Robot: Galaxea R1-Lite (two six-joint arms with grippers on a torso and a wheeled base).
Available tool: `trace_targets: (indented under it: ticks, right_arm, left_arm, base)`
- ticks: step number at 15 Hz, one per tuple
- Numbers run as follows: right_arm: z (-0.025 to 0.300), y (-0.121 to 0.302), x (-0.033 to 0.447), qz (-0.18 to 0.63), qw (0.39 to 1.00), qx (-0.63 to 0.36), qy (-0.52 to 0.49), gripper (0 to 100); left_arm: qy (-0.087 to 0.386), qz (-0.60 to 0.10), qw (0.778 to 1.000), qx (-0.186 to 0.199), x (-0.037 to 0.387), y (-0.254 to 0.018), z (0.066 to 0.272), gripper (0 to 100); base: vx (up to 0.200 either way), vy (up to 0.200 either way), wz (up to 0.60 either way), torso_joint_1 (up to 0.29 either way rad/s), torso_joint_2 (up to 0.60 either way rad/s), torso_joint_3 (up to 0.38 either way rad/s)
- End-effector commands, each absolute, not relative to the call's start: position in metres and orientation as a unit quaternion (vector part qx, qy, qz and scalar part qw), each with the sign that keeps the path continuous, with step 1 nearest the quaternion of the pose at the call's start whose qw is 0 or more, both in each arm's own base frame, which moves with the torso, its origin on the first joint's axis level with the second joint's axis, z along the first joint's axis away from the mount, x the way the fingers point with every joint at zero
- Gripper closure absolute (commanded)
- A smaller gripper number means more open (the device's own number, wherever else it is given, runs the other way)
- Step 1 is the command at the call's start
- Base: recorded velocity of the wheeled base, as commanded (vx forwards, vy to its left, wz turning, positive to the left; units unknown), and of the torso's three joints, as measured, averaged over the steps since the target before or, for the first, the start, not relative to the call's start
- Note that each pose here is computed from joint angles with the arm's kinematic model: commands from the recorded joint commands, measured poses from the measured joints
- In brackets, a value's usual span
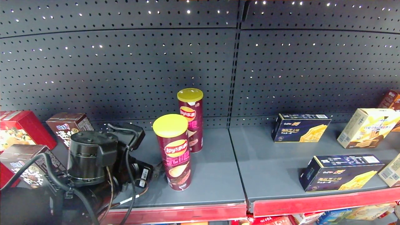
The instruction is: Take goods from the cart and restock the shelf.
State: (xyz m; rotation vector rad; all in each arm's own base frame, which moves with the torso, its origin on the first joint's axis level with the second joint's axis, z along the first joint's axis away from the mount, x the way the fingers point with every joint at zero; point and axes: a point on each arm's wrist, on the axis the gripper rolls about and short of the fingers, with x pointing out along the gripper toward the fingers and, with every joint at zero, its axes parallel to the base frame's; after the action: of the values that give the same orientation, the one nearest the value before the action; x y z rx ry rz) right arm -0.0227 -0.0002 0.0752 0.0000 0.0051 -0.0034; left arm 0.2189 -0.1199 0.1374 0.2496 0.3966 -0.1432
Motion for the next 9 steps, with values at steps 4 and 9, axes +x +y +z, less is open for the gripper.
trace_targets:
  ticks: [4, 9]
  right_arm:
    - [0.075, 0.000, -0.022, -0.002, 1.000, 0.000, 0.004, 0]
    - [0.075, 0.000, -0.022, -0.002, 1.000, 0.000, 0.004, 0]
  left_arm:
    - [0.196, -0.089, 0.969, 0.124, 0.222, -0.132, 0.135, 0]
    - [0.198, -0.092, 0.968, 0.123, 0.228, -0.133, 0.131, 0]
  base:
    - [0.000, 0.000, 0.00, 0.000, 0.00, 0.000]
    - [0.000, 0.000, 0.00, 0.000, 0.00, 0.000]
